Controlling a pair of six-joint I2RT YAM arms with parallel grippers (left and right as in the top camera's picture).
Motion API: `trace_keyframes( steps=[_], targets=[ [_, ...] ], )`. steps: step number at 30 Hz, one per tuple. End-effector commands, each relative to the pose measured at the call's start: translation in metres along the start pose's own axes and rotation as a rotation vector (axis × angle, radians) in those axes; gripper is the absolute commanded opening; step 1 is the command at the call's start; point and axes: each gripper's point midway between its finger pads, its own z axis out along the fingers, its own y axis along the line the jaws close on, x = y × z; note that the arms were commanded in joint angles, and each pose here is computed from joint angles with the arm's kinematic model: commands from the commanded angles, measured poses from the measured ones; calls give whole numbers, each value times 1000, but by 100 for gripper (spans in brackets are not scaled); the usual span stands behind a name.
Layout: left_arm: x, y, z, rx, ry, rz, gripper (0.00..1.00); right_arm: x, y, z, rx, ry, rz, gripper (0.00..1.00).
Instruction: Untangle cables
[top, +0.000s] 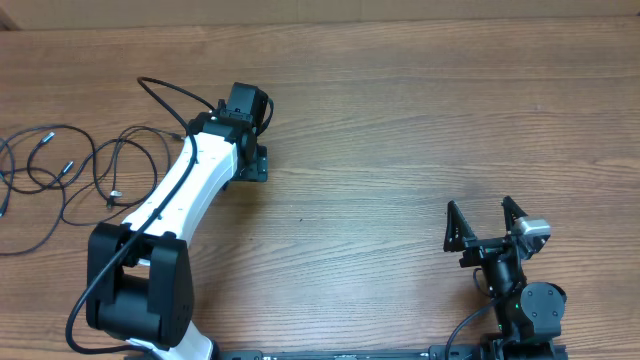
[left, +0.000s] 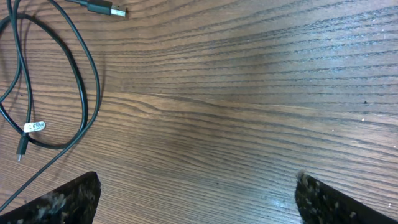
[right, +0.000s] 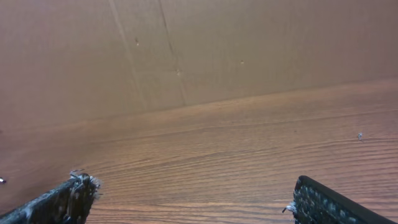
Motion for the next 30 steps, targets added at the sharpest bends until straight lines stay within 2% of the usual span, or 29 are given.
trace_keyframes(
  steps=[1, 3, 9, 13, 16, 21, 30],
  targets=[
    [-13, 8, -29, 26, -87, -45, 100, 2, 1, 0, -9, -3, 6, 100],
    [-23, 12, -45, 44, -155, -74, 100, 2, 1, 0, -9, -3, 6, 100],
    [-67, 31, -126, 190, -555, -207, 99, 2, 1, 0, -9, -3, 7, 100],
    [-77, 31, -165, 354, -813, -85, 100, 2, 1, 0, -9, -3, 6, 100],
    [-56, 39, -178, 428, -996, 2, 100, 2, 1, 0, -9, -3, 7, 100],
    [-9, 65, -174, 331, -1153, -74, 100, 2, 1, 0, -9, -3, 6, 100],
    [63, 63, -138, 233, -1271, -41, 100, 2, 1, 0, -9, -3, 7, 100]
  ],
)
